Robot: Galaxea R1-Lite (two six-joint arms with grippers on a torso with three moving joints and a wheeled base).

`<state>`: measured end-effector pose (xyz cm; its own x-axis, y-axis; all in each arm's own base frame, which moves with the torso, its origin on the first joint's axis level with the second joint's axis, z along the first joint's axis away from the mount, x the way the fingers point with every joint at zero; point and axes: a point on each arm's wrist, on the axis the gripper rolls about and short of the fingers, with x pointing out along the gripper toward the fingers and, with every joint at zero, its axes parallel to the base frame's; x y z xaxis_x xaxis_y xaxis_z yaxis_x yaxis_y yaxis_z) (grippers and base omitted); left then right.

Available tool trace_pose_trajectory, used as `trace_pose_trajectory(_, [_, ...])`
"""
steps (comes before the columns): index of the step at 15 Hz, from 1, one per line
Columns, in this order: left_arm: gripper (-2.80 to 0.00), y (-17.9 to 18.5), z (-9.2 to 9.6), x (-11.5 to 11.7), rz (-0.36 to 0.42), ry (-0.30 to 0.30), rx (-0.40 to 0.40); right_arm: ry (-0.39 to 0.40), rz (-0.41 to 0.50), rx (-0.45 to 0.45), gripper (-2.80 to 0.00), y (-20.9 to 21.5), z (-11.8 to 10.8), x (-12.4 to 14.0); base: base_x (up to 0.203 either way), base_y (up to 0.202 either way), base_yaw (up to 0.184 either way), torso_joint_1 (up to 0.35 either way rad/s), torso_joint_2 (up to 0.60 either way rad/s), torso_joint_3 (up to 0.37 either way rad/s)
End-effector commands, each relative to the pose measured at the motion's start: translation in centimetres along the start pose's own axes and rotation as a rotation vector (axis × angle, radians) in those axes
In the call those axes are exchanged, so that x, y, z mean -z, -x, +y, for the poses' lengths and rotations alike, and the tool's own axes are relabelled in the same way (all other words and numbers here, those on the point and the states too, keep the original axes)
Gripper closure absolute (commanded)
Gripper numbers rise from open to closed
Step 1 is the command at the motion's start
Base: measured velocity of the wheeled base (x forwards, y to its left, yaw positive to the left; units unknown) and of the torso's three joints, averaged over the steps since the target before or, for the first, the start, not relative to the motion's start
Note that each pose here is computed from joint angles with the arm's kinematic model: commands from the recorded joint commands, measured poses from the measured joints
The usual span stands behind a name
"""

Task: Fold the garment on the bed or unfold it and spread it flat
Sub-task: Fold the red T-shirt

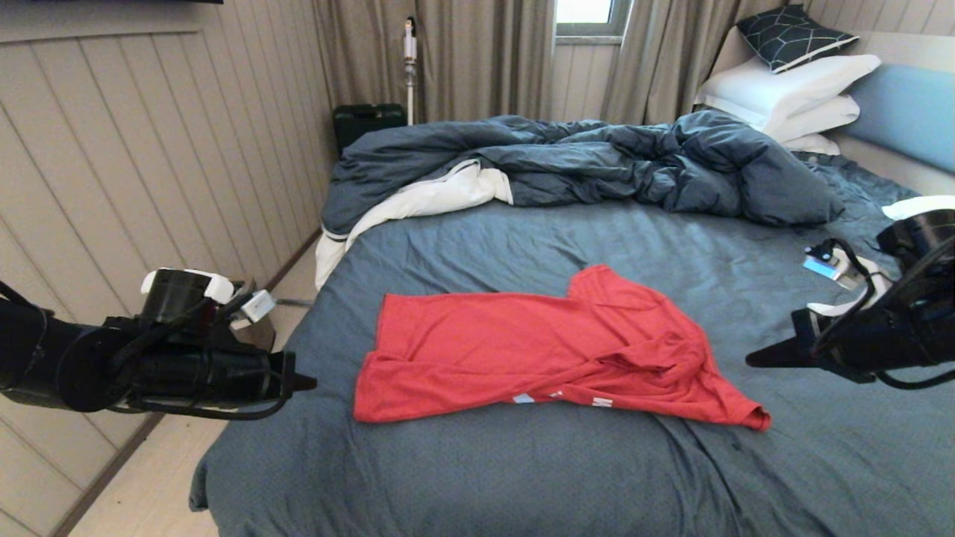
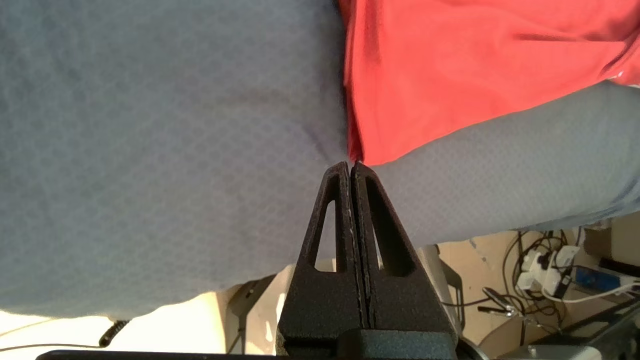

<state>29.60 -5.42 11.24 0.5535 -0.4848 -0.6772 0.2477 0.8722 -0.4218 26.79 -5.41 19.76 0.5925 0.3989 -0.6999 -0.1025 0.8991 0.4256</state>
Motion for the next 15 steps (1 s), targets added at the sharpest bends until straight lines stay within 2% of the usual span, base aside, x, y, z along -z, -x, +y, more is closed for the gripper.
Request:
trace_pose_trajectory(1, [0.00,-1.0,-1.3,0.1,0.029,-0.026,0.015,0.014,-0.019,-0.032,0.00,1.2,0.9,0.9,0.000,0.000,0.000,0.000,0.00,0.000])
trace_pose_trajectory(3, [0.00,-1.7,-2.7,0.1,0.077,-0.023,0.033,0.009,-0.016,-0.054,0.00,0.9,0.7,0.8,0.000,0.000,0.000,0.000,0.00,0.000])
trace_pose_trajectory(5, [0.00,-2.7,-2.9,-0.1,0.109,0.013,0.042,0.014,-0.029,-0.056,0.00,0.4,0.4,0.7,0.000,0.000,0.000,0.000,0.00,0.000])
trace_pose_trajectory(6, [-2.80,-3.2,-2.7,0.1,0.123,0.026,0.040,0.020,-0.038,-0.056,0.00,0.1,0.2,0.6,0.000,0.000,0.000,0.000,0.00,0.000])
trace_pose_trajectory(11, [-2.80,-5.2,-2.4,-0.1,0.146,0.026,0.028,0.020,-0.054,-0.077,0.00,-0.4,-0.6,0.5,0.000,0.000,0.000,0.000,0.00,0.000])
trace_pose_trajectory(15, [-2.80,-7.1,-2.8,0.2,0.179,0.012,0.026,0.007,-0.069,-0.081,0.00,-0.3,-1.3,0.4,0.000,0.000,0.000,0.000,0.00,0.000])
